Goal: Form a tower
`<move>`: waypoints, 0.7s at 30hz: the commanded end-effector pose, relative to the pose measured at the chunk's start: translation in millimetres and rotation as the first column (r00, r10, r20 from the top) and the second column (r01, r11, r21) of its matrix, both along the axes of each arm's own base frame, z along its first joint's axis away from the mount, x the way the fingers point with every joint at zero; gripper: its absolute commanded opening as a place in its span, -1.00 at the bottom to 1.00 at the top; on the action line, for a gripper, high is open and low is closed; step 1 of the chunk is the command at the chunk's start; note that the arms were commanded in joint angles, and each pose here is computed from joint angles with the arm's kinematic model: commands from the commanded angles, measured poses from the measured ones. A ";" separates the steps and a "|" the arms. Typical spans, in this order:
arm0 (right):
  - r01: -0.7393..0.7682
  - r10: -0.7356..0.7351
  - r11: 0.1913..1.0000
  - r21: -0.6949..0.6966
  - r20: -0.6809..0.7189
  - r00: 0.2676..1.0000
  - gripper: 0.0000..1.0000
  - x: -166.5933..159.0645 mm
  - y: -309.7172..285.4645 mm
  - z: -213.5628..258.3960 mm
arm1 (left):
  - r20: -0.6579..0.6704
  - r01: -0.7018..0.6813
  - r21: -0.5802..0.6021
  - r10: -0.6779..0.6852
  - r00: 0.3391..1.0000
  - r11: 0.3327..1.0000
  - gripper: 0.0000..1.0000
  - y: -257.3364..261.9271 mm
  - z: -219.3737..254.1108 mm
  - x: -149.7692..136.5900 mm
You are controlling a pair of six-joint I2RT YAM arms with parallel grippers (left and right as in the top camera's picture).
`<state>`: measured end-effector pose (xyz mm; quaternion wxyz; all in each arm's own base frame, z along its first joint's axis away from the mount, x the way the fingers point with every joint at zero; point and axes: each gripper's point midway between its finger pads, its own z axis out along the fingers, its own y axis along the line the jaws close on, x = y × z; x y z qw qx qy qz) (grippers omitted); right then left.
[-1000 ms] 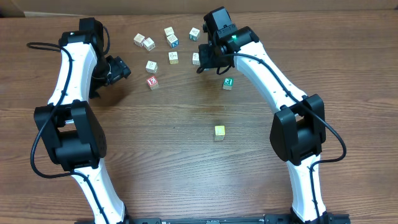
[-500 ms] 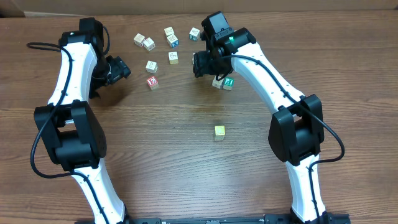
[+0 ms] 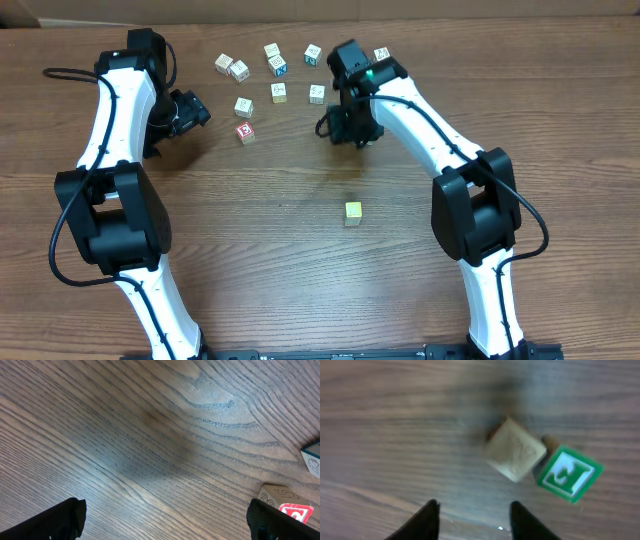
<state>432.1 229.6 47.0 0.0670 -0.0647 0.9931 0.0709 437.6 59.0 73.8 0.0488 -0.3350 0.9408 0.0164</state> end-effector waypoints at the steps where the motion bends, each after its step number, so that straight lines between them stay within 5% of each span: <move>1: 0.030 -0.031 0.999 -0.026 -0.033 0.999 -0.42 -6.8 -6.3 -15.2 | 0.038 0.017 0.015 -0.018 0.999 1.000 0.99 0.7 16.5 4.0; 21: 0.142 -0.137 0.986 -0.083 0.064 0.988 -0.41 30.4 -57.2 -17.7 | 0.038 0.017 0.015 -0.018 0.999 1.000 0.99 0.7 16.5 4.0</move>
